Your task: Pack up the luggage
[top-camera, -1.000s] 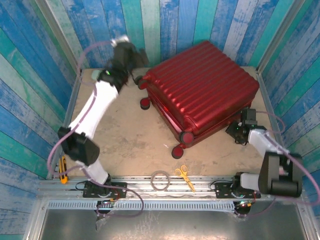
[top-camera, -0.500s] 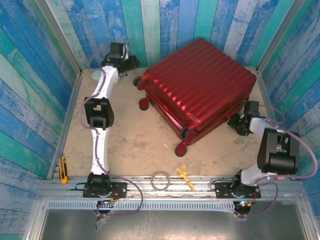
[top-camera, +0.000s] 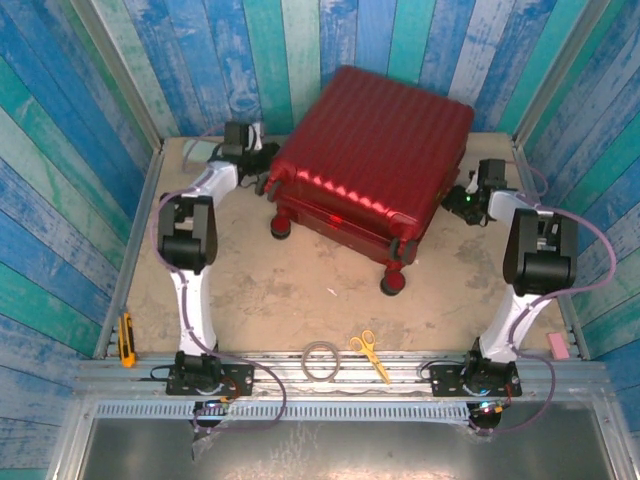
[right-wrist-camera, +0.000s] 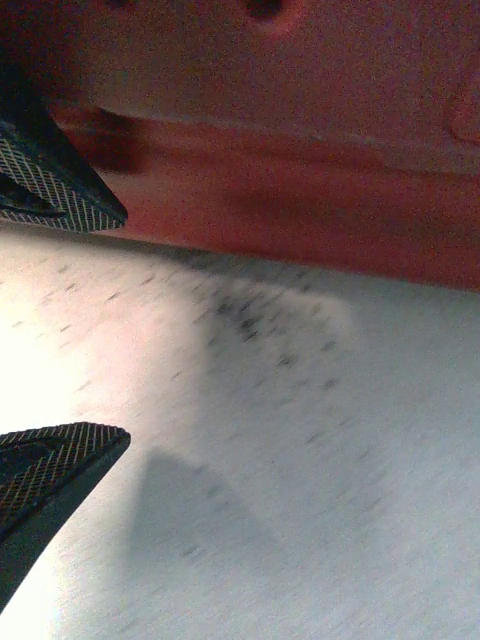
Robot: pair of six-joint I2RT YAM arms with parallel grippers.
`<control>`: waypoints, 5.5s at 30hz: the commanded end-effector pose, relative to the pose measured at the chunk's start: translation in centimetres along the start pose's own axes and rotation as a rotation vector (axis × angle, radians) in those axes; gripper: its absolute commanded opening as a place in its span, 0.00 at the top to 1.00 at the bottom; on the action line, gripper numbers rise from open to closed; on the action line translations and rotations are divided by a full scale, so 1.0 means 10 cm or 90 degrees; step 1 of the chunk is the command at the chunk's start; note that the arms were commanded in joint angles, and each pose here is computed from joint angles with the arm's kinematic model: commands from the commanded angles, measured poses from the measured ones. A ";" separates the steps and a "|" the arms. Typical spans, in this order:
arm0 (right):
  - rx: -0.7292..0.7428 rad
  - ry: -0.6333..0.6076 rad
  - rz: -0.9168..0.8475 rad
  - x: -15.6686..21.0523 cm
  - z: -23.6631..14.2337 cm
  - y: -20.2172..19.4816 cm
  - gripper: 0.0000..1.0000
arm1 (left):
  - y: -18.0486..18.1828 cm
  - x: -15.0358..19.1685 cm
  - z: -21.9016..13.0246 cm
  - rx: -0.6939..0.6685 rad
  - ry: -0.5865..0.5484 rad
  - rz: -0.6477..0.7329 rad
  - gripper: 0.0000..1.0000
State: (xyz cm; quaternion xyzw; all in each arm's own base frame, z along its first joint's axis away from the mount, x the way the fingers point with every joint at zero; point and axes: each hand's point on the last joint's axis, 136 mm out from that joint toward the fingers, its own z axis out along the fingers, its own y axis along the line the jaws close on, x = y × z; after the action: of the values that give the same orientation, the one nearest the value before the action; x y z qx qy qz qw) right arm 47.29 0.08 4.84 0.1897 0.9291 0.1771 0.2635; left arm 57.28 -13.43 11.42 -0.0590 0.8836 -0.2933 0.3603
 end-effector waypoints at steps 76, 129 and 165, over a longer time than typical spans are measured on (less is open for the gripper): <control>0.238 -0.098 -0.379 0.17 -2.20 0.83 0.88 | -0.25 1.31 -1.86 -0.049 -0.156 0.014 0.05; 0.025 0.029 -0.458 1.79 -1.90 2.54 0.14 | -1.04 2.01 -1.81 -0.017 -0.182 0.332 0.03; 0.049 0.075 -0.591 1.81 -1.92 2.68 1.00 | -1.27 2.31 -1.53 0.389 -0.044 0.594 0.45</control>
State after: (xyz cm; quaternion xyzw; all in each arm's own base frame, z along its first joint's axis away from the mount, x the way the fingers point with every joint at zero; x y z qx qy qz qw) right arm 30.49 28.00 21.13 -0.2050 0.9504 0.0121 0.2336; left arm 29.54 -23.51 12.67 0.3926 0.7219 -0.3456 0.4531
